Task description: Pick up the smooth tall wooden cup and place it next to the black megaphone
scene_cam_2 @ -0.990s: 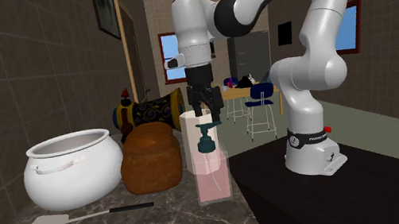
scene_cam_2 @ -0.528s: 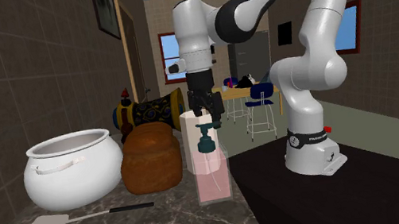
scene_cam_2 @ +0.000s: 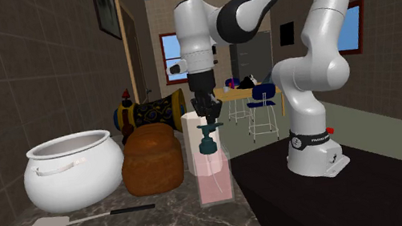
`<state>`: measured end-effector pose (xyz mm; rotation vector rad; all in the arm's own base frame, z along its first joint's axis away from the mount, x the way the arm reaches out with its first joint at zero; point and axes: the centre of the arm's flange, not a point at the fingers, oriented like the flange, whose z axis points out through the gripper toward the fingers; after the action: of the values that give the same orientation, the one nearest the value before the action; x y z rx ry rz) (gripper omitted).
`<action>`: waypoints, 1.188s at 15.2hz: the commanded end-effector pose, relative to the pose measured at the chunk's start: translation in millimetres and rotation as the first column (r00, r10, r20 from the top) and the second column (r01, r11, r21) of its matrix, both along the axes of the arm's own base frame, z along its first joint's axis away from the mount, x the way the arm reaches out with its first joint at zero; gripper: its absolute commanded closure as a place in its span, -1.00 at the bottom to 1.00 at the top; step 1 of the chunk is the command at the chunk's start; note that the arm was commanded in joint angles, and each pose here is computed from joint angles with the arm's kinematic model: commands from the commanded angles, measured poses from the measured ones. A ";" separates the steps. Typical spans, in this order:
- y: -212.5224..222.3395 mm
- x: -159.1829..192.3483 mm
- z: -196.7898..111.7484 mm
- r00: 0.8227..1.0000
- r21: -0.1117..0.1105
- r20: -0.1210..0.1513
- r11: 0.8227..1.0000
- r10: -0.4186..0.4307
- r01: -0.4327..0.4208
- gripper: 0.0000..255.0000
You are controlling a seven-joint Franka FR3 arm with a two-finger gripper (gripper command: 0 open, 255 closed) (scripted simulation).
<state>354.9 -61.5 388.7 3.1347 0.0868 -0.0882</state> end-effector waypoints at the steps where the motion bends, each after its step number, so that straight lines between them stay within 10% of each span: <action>1: -0.2 -0.2 -0.6 1.000 0.000 -0.001 1.000 0.000 0.000 1.00; 18: -0.3 -0.2 73.4 1.000 0.000 -0.001 1.000 0.000 0.000 1.00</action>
<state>355.5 -61.4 455.4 3.1348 0.0862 -0.0907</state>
